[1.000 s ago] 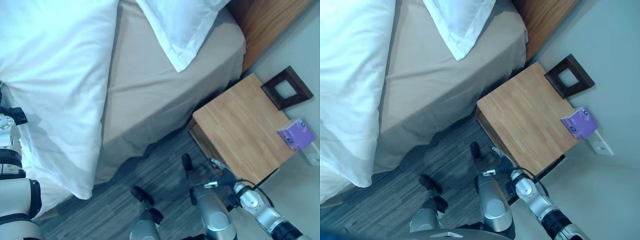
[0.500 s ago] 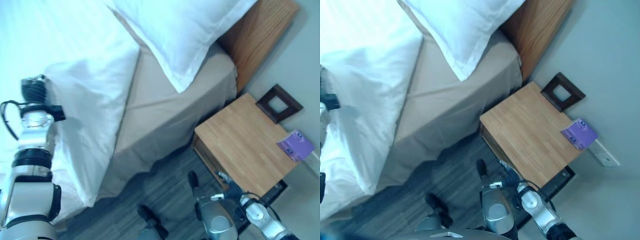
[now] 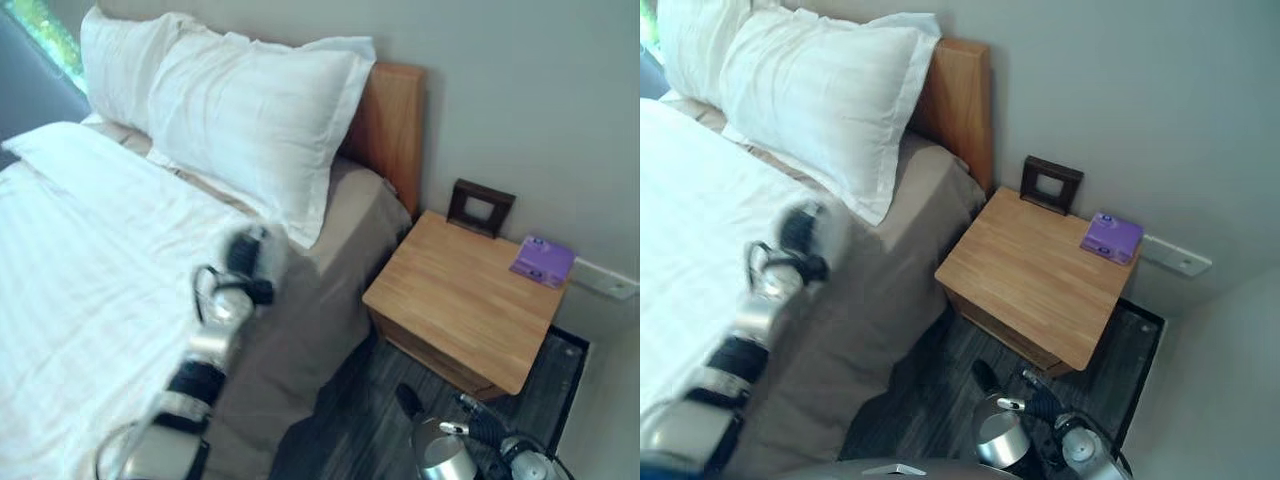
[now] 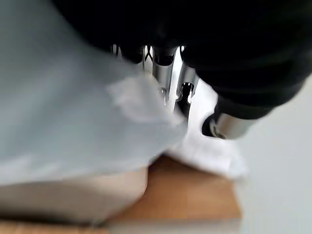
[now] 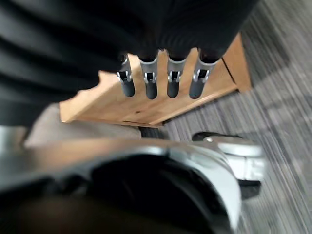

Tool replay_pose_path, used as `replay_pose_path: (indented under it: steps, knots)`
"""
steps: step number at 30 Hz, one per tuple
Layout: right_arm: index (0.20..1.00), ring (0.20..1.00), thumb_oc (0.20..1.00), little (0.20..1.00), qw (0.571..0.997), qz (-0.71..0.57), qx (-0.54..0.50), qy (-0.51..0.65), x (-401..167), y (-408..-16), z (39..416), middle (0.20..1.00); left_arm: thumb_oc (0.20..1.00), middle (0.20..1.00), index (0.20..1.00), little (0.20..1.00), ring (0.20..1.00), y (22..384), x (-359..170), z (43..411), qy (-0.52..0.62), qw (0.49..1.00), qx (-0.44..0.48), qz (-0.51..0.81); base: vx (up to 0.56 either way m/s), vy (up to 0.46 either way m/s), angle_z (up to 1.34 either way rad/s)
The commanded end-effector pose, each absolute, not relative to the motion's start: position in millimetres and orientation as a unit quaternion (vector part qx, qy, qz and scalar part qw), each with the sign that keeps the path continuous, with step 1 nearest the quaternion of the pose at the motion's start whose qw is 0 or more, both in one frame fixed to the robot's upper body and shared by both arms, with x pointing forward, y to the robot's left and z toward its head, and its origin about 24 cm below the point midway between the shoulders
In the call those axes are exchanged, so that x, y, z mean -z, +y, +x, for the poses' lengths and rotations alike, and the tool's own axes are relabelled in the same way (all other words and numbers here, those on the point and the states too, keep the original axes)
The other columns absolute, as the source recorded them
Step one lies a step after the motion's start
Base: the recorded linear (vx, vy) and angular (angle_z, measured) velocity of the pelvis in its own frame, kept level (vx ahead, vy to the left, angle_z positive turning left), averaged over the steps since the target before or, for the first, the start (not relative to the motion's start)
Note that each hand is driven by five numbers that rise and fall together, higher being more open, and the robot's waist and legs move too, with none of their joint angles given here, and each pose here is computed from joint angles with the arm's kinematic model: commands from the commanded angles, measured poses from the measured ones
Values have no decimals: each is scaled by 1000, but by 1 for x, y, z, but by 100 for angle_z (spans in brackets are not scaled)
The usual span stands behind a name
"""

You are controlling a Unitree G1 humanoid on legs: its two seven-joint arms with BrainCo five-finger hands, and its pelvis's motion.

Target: Making the bed.

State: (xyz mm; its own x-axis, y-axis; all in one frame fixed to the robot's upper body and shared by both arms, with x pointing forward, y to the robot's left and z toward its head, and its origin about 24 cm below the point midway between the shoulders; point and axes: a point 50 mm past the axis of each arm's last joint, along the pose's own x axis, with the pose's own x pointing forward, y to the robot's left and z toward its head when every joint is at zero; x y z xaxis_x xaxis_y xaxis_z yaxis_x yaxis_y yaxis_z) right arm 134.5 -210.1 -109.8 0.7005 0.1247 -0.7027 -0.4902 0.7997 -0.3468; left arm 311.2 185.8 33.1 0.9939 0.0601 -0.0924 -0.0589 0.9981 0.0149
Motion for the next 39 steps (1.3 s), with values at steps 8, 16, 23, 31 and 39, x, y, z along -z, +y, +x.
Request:
replay_pose_path:
  steps: [8,16,23,31,39]
  knots:
    - [1000,1000,1000,1000,861,-280,-227,360,118,-200,118,1000,1000,1000,1000,1000,1000,138,34,249,170,975,105,-93,-17,32,-9]
    - [1000,1000,1000,1000,878,-296,-199,320,110,-200,131,1000,1000,1000,1000,1000,1000,162,16,229,129,979,98,-121,-5,-19,4]
    - [1000,1000,1000,1000,901,-349,-155,204,73,-207,170,1000,1000,1000,1000,1000,1000,225,-112,235,-153,967,64,-193,7,-62,43]
    - [1000,1000,1000,1000,914,-380,-94,109,33,-216,219,1000,1000,1000,1000,1000,1000,273,-177,216,-300,933,15,-196,59,-32,56]
    - [200,200,200,200,956,-292,-27,-17,-40,-224,262,200,1000,1000,1000,1000,1000,284,-113,213,-175,972,-84,-130,61,-22,49]
